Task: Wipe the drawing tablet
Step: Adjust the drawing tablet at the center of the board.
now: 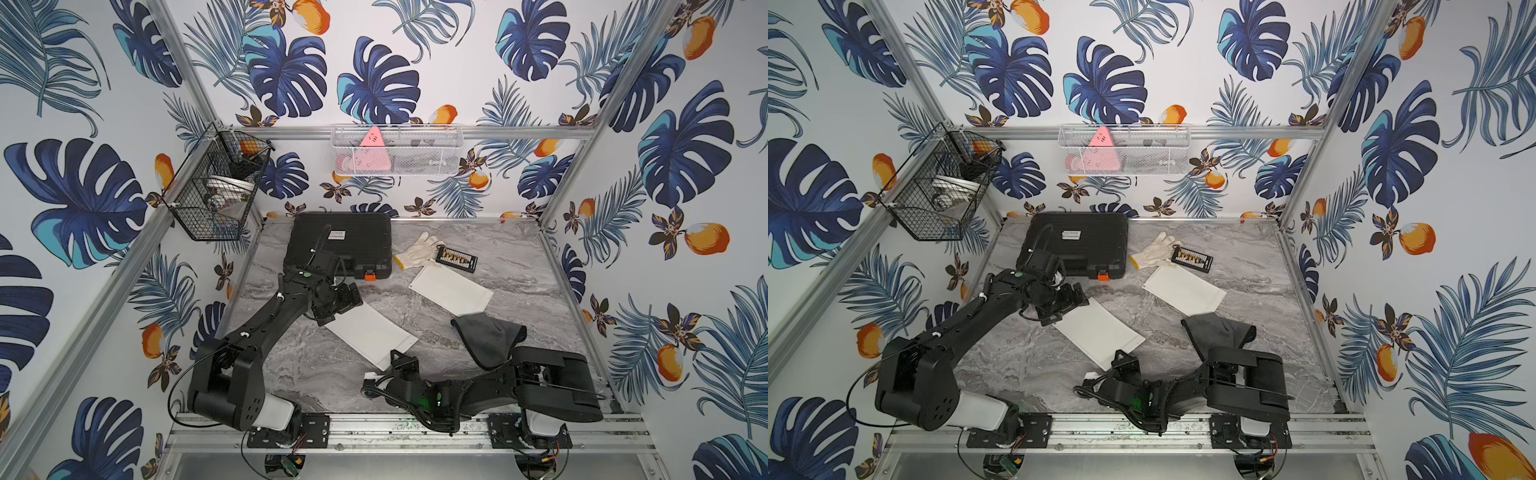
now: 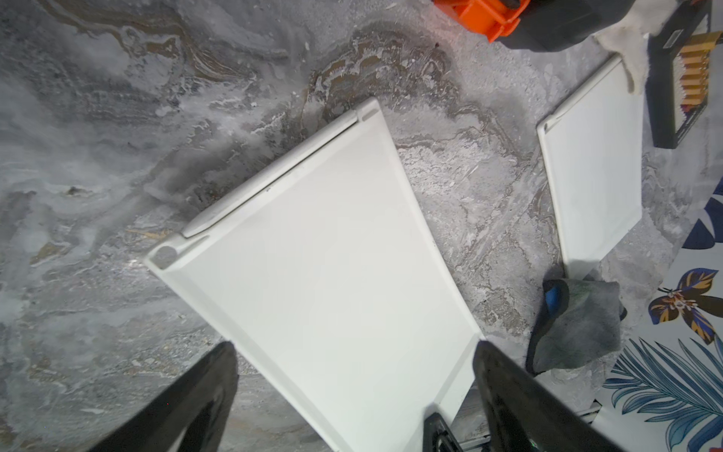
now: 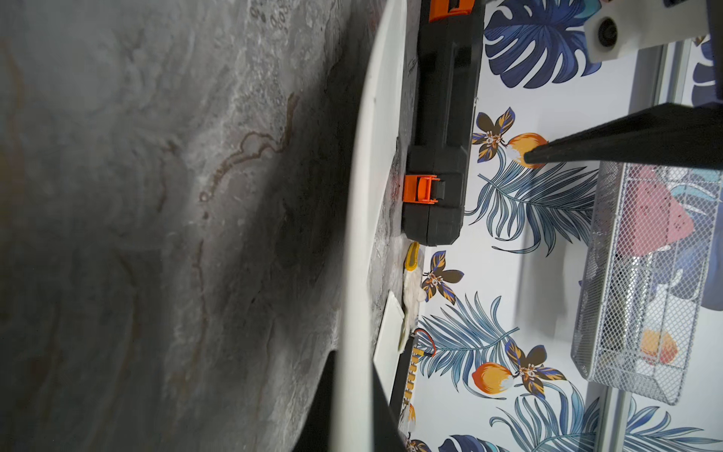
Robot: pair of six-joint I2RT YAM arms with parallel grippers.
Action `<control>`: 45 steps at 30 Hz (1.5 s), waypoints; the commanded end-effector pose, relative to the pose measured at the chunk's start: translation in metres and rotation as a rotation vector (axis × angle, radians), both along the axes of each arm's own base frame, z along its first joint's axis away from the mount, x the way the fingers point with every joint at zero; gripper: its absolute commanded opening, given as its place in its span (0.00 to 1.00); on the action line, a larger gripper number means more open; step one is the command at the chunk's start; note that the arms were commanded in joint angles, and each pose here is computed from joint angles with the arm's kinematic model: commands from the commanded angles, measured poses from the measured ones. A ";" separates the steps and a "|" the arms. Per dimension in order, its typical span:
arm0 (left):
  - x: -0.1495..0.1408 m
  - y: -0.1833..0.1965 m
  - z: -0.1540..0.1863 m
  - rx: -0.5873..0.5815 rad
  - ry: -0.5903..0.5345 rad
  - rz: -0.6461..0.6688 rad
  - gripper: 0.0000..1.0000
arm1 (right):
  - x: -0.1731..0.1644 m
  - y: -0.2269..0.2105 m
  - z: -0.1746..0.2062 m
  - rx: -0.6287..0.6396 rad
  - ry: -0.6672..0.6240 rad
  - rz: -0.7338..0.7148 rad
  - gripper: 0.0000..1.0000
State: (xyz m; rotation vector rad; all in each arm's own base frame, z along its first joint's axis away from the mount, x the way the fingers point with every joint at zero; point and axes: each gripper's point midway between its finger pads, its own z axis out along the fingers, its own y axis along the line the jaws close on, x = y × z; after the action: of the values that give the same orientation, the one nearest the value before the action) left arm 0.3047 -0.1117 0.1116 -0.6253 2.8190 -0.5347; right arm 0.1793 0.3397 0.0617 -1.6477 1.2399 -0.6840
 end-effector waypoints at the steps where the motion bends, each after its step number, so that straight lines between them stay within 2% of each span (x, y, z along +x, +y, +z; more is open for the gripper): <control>1: 0.002 0.002 -0.007 0.020 -0.003 -0.039 0.98 | -0.007 -0.017 -0.018 -0.040 0.092 -0.016 0.23; 5: 0.009 0.006 -0.016 0.025 -0.006 -0.050 0.99 | -0.012 -0.031 -0.009 0.005 0.168 -0.068 0.48; 9: 0.023 0.005 -0.022 0.010 -0.022 -0.057 0.99 | -0.017 -0.044 0.008 0.063 0.219 -0.125 0.55; 11: 0.030 0.003 -0.021 0.014 -0.035 -0.069 0.99 | -0.017 -0.049 0.018 0.103 0.233 -0.160 0.75; 12: 0.034 0.002 -0.021 0.016 -0.043 -0.076 0.99 | -0.016 -0.051 0.025 0.144 0.247 -0.197 0.93; 13: 0.038 0.001 -0.021 0.019 -0.052 -0.092 0.99 | -0.012 -0.054 0.035 0.206 0.268 -0.256 1.00; 17: 0.051 -0.003 -0.030 0.031 -0.078 -0.168 0.98 | -0.001 -0.064 0.054 0.554 0.571 -0.599 1.00; 21: 0.057 0.001 -0.042 0.054 -0.088 -0.244 0.99 | 0.004 -0.078 0.038 0.858 0.912 -0.991 1.00; 24: 0.058 -0.001 -0.050 0.032 -0.086 -0.282 0.99 | 0.011 -0.085 0.028 1.023 1.154 -1.232 1.00; 30: 0.050 -0.003 -0.070 0.018 -0.044 -0.295 0.99 | 0.018 -0.091 0.010 1.241 1.470 -1.616 1.00; 33: 0.043 0.000 -0.077 0.027 -0.026 -0.297 0.99 | 0.017 -0.072 0.002 1.315 1.609 -1.684 1.00; 36: 0.038 0.000 -0.081 0.024 -0.009 -0.296 0.99 | 0.019 -0.060 -0.006 1.345 1.676 -1.738 1.00; 42: 0.021 0.005 -0.091 0.035 0.039 -0.280 0.99 | 0.024 -0.046 -0.028 1.377 1.731 -1.815 1.00; 45: 0.009 0.007 -0.095 0.024 0.068 -0.258 0.99 | 0.032 -0.045 -0.036 1.358 1.696 -1.830 0.99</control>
State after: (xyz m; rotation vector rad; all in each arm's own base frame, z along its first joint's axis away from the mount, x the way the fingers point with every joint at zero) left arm 0.3408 -0.1097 0.0302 -0.2227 2.8852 -0.5479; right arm 0.2015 0.2944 0.0340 0.8698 3.0557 1.0314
